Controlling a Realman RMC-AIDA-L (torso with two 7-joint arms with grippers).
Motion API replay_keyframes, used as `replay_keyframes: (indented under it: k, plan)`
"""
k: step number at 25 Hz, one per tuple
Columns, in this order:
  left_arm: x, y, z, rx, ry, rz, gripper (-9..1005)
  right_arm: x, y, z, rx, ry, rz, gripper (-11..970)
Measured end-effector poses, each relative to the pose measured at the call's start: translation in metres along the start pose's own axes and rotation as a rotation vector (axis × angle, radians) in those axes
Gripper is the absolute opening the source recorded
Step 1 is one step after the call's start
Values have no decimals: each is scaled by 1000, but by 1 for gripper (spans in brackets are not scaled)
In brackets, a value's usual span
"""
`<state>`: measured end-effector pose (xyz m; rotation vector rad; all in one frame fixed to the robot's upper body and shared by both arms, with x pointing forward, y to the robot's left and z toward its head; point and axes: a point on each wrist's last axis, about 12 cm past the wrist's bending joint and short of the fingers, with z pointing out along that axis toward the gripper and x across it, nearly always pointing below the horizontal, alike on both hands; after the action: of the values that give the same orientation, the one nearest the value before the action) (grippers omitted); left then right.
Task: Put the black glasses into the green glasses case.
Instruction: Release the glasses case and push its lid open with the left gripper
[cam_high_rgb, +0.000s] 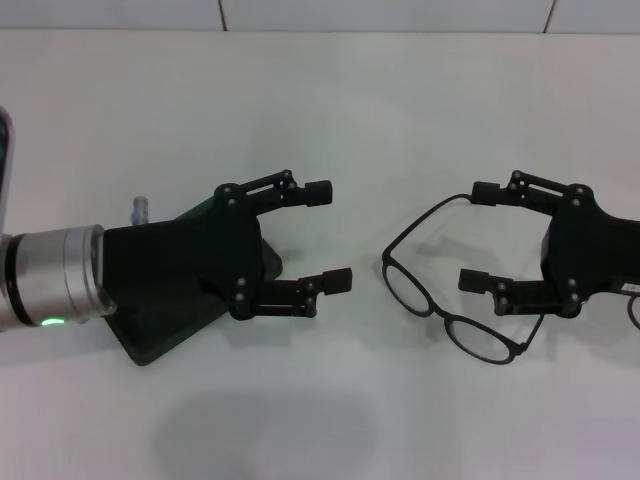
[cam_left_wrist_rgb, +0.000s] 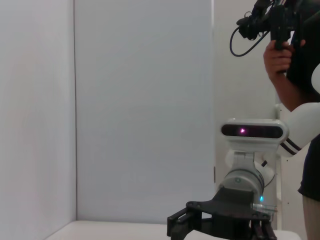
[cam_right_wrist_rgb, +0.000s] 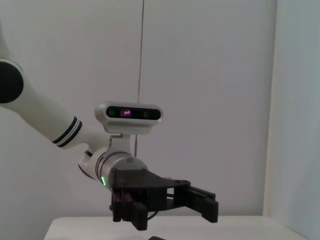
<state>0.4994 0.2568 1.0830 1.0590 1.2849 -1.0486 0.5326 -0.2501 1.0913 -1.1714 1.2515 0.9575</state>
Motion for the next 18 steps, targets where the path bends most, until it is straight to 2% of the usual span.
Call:
replay_keyframes:
  k: [13,16,18]
  plan:
    - [-1,-6,-2,7,-37,-3,851,3,4,0,7,-4,9,867]
    - [-1,-4,-10,-57,-55,-18,846,5,5,2,11,-3,9,867]
    - [-5,5,-22,-150,-79,-59,842,6,5,3,16,0,8,867]
